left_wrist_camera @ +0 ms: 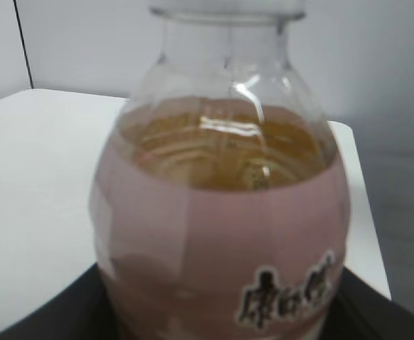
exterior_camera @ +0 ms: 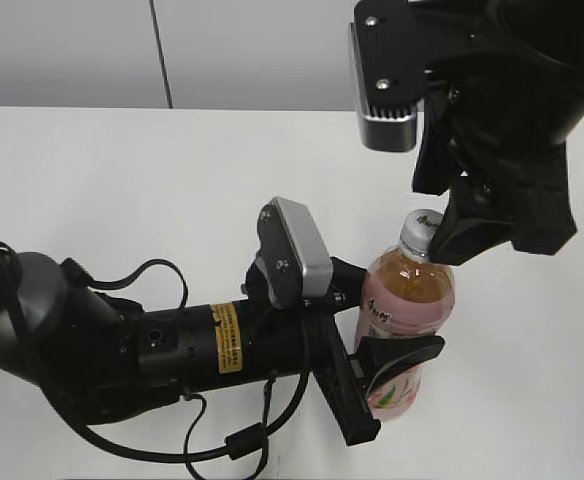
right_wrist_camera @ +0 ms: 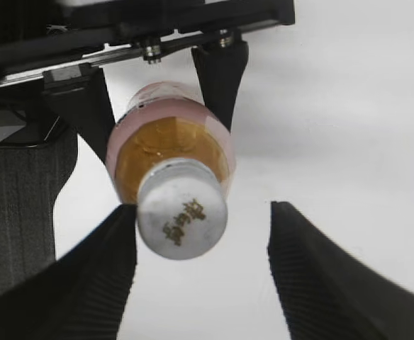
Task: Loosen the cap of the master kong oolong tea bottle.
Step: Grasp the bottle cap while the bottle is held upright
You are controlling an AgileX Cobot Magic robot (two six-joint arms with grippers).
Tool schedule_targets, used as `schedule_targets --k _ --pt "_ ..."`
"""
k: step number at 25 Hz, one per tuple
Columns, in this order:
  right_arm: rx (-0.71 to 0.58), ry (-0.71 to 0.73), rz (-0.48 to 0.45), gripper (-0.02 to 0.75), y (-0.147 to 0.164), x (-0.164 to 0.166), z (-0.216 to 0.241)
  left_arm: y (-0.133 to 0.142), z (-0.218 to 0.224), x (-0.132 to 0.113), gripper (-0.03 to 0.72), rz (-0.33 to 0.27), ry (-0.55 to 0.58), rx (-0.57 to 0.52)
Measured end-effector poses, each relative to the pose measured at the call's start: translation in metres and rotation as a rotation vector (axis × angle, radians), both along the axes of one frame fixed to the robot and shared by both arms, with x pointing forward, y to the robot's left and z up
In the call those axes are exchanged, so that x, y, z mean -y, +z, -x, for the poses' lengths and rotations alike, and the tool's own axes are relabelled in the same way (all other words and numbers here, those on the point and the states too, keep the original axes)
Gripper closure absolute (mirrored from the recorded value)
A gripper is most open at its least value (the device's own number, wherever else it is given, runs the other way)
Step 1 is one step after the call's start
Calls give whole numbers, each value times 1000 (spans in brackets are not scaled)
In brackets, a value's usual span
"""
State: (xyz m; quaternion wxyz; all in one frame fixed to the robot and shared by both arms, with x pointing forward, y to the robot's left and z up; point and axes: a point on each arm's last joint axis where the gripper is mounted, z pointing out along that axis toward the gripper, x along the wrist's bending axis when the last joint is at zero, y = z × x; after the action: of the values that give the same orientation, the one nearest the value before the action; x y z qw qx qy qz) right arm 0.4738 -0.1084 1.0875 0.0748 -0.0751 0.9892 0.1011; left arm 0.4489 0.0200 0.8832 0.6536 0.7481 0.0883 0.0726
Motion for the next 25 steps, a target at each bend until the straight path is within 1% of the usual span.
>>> schedule_targets --k 2,4,7,9,11,13,18,20,23,25 --pt "-12 -46 -9 225 0 0 0 0 0 0 293 0 -1 0" --pt "-31 -68 -30 193 0 -2 1 0 0 0 293 0 -1 0" --pt "-73 -99 -77 178 1 -6 4 0 0 0 293 0 -2 0" --pt "-99 -171 -93 174 1 -7 5 0 0 0 293 0 -2 0" --pt "-123 -291 -113 173 4 -7 4 0 0 0 293 0 -2 0" --pt "-148 -463 -145 173 10 -8 2 0 0 0 293 0 -2 1" --pt "-228 -899 -277 173 34 -12 -3 0 0 0 293 0 -2 1" --pt "-270 -1051 -314 173 39 -12 -3 0 0 0 293 0 -2 1" --pt "-309 -1172 -331 174 39 -13 -4 0 0 0 293 0 -2 1" --pt "-331 -1225 -320 183 34 -12 -3 0 0 0 293 0 -3 1"
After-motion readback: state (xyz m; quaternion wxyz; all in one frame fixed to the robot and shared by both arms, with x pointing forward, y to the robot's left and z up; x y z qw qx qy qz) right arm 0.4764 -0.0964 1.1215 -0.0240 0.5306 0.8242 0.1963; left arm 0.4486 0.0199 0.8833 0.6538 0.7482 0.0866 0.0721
